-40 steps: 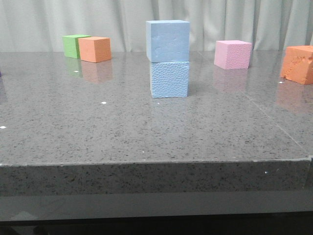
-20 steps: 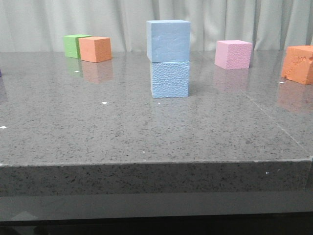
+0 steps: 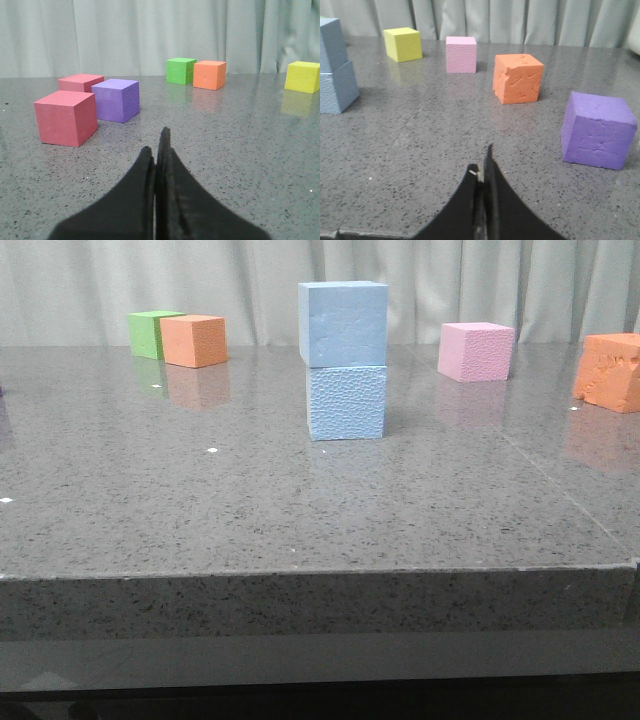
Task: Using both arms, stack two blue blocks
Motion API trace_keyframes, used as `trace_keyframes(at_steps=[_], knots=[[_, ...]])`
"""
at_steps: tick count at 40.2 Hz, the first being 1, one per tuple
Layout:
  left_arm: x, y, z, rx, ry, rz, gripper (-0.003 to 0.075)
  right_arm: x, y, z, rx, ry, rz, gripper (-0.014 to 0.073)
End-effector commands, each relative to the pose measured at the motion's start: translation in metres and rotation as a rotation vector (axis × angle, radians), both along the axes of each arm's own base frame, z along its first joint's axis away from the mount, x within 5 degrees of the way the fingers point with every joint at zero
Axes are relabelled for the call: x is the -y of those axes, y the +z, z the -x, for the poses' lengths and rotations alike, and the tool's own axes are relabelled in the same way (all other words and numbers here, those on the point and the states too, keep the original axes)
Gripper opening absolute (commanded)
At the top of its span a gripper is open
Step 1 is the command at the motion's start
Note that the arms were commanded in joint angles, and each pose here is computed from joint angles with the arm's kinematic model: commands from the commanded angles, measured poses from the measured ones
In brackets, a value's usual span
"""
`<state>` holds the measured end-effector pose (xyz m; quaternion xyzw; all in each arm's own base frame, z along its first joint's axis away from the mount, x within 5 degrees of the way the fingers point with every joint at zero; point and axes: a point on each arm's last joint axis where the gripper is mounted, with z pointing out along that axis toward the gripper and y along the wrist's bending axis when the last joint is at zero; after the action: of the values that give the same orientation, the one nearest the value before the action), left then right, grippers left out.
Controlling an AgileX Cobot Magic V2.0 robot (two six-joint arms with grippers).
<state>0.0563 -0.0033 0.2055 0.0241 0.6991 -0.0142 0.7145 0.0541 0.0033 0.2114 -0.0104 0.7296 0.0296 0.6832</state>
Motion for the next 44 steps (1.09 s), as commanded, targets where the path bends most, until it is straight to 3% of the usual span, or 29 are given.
trace_keyframes(at_steps=[1, 44], knots=[[-0.0009, 0.008, 0.002, 0.098, 0.009, 0.014, -0.002, 0.001, 0.007, -0.0003, 0.17, -0.017, -0.006, -0.0068], [-0.0009, 0.008, 0.002, 0.098, 0.009, 0.014, -0.002, 0.0028, -0.0024, -0.0005, 0.178, -0.048, -0.004, -0.0068]])
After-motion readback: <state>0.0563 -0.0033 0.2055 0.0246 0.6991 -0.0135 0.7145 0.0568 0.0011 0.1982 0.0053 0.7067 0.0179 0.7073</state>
